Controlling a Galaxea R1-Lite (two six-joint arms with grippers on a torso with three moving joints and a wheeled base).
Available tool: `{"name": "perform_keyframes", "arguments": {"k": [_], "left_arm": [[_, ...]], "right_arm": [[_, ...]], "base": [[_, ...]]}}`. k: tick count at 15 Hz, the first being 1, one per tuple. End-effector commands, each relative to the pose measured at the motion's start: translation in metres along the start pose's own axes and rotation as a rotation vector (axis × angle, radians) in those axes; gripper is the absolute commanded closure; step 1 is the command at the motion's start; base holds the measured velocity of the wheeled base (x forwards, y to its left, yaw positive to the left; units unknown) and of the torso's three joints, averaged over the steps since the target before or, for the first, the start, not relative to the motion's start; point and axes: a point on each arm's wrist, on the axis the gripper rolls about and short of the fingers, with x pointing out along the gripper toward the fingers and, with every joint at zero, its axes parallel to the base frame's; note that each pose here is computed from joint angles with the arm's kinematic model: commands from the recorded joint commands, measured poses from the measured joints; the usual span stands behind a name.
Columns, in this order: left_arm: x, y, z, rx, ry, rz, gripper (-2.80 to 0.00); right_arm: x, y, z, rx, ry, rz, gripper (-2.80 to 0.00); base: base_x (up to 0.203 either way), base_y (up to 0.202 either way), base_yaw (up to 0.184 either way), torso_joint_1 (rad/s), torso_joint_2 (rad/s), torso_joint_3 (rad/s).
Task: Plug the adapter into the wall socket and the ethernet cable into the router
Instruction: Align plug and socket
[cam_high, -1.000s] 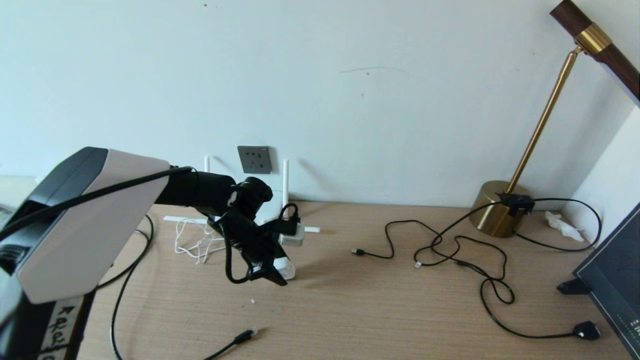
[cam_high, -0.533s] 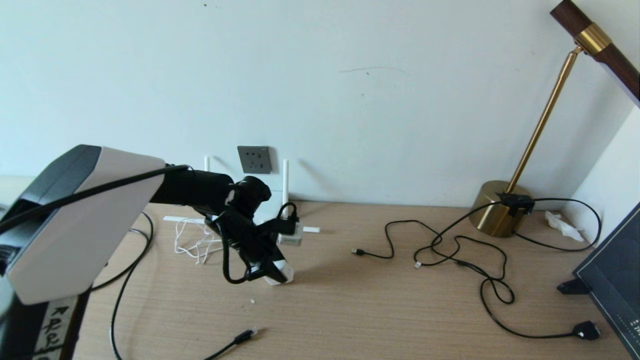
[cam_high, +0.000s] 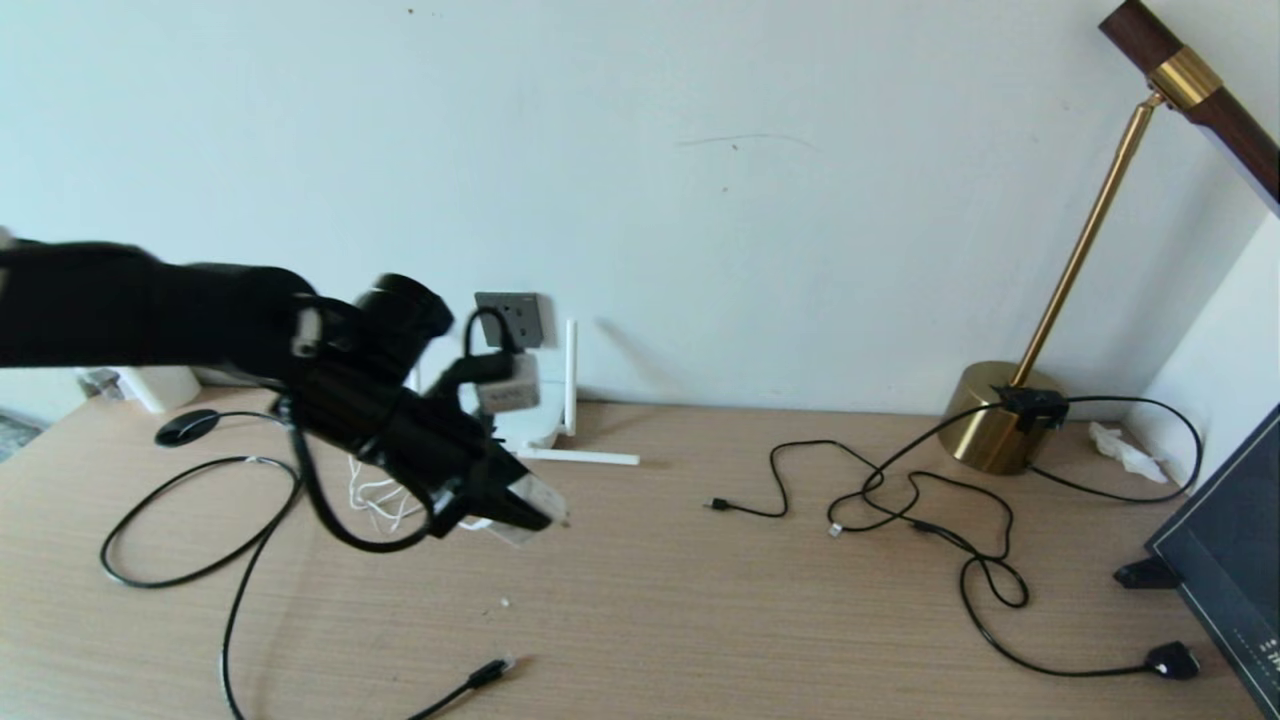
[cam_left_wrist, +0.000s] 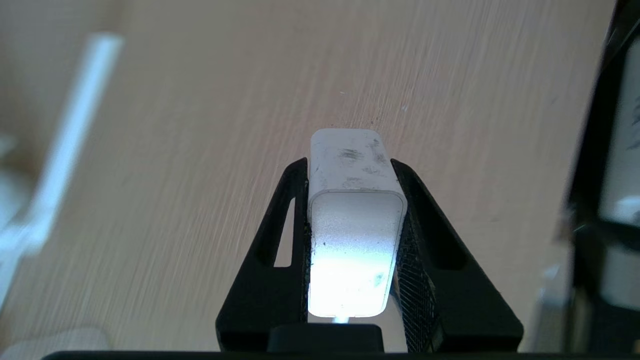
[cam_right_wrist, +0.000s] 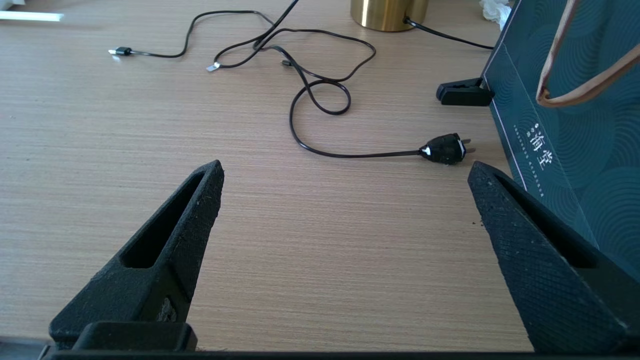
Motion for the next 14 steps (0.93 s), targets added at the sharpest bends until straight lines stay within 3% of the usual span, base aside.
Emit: {"name": "perform_keyframes", "arguments": {"k": [1, 3, 4, 5, 7, 9, 10, 12, 14], "left_arm": [[-0.088, -0.038, 0.012, -0.047, -0.121, 0.169, 0.0], [-0.122, -0.067, 0.013, -0.109, -0.203, 0.201, 0.0], [-0.136, -0.084, 0.017, -0.168, -0.245, 0.213, 0.0], [-0.146, -0.096, 0.019, -0.279, -0.285, 0.209, 0.0], [-0.163, -0.119, 0.025, -0.58, -0.381, 0.172, 0.0], [-0.17, -0.13, 0.025, -0.87, -0.461, 0.128, 0.0], [-0.165, -0.129, 0.019, -0.958, -0.488, 0.12, 0.0], [-0.138, -0.121, -0.005, -1.001, -0.492, 0.162, 0.0], [-0.102, -0.098, -0.026, -0.946, -0.545, 0.348, 0.0]], "right_arm": [[0.0, 0.0, 0.0, 0.0, 0.001, 0.0, -2.8], [0.0, 0.0, 0.0, 0.0, 0.001, 0.0, -2.8], [0.0, 0.0, 0.0, 0.0, 0.001, 0.0, -2.8], [0.0, 0.0, 0.0, 0.0, 0.001, 0.0, -2.8], [0.0, 0.0, 0.0, 0.0, 0.001, 0.0, -2.8], [0.0, 0.0, 0.0, -0.001, 0.001, 0.0, -2.8], [0.0, 0.0, 0.0, 0.0, 0.001, 0.0, -2.8], [0.0, 0.0, 0.0, 0.0, 0.001, 0.0, -2.8], [0.0, 0.0, 0.0, 0.0, 0.001, 0.0, -2.8]], "base": [[0.0, 0.0, 0.0, 0.0, 0.0, 0.0], [0.0, 0.0, 0.0, 0.0, 0.0, 0.0], [0.0, 0.0, 0.0, 0.0, 0.0, 0.0], [0.0, 0.0, 0.0, 0.0, 0.0, 0.0], [0.0, 0.0, 0.0, 0.0, 0.0, 0.0], [0.0, 0.0, 0.0, 0.0, 0.0, 0.0], [0.0, 0.0, 0.0, 0.0, 0.0, 0.0], [0.0, 0.0, 0.0, 0.0, 0.0, 0.0], [0.0, 0.0, 0.0, 0.0, 0.0, 0.0]]}}
